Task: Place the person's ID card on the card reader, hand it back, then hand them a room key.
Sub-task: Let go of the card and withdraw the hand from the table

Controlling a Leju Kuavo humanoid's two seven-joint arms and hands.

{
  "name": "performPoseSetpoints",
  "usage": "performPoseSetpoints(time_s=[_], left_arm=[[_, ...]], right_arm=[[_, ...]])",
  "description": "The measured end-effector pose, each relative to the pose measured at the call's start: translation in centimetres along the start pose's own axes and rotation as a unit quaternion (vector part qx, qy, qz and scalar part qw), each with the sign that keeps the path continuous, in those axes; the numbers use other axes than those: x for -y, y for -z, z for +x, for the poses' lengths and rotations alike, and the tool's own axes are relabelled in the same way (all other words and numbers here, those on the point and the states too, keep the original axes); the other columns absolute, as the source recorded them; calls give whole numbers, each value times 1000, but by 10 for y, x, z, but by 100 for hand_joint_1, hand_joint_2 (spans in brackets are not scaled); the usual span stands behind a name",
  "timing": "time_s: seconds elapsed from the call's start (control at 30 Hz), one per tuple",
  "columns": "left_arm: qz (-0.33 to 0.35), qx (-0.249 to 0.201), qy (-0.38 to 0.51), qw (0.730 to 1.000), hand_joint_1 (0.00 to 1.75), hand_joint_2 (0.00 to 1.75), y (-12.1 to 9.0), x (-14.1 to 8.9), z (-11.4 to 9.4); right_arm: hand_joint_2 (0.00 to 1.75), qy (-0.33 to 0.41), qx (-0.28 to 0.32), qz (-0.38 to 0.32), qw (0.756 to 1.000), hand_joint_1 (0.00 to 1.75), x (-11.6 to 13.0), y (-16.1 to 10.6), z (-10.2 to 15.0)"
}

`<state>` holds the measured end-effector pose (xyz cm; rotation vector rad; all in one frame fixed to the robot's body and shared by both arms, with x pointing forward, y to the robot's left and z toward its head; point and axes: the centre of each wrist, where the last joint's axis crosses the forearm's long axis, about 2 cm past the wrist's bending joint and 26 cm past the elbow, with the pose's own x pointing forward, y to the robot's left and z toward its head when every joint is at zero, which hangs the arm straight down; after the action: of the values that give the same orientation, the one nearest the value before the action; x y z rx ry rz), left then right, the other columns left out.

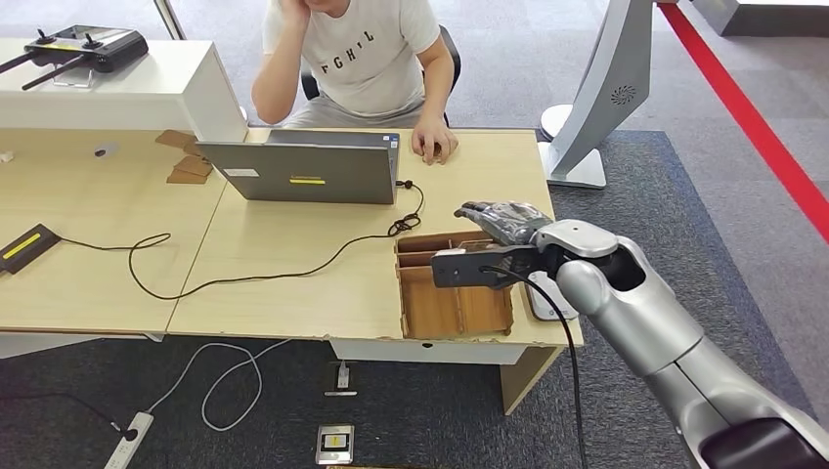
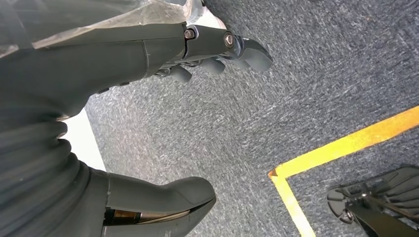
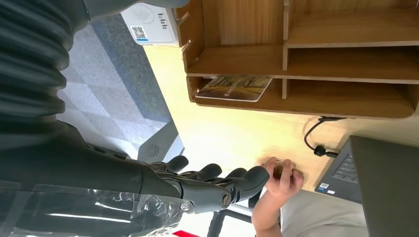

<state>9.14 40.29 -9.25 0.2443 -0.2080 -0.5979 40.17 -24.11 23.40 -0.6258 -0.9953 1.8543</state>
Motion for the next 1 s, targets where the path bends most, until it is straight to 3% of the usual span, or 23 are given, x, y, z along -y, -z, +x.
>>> performPoseSetpoints(time_s=[1.0], left_arm=[[-2, 1, 6, 1000, 0, 175, 0, 2, 2]], right_arm=[[175, 5, -25, 7, 1000, 0, -18, 22, -17]])
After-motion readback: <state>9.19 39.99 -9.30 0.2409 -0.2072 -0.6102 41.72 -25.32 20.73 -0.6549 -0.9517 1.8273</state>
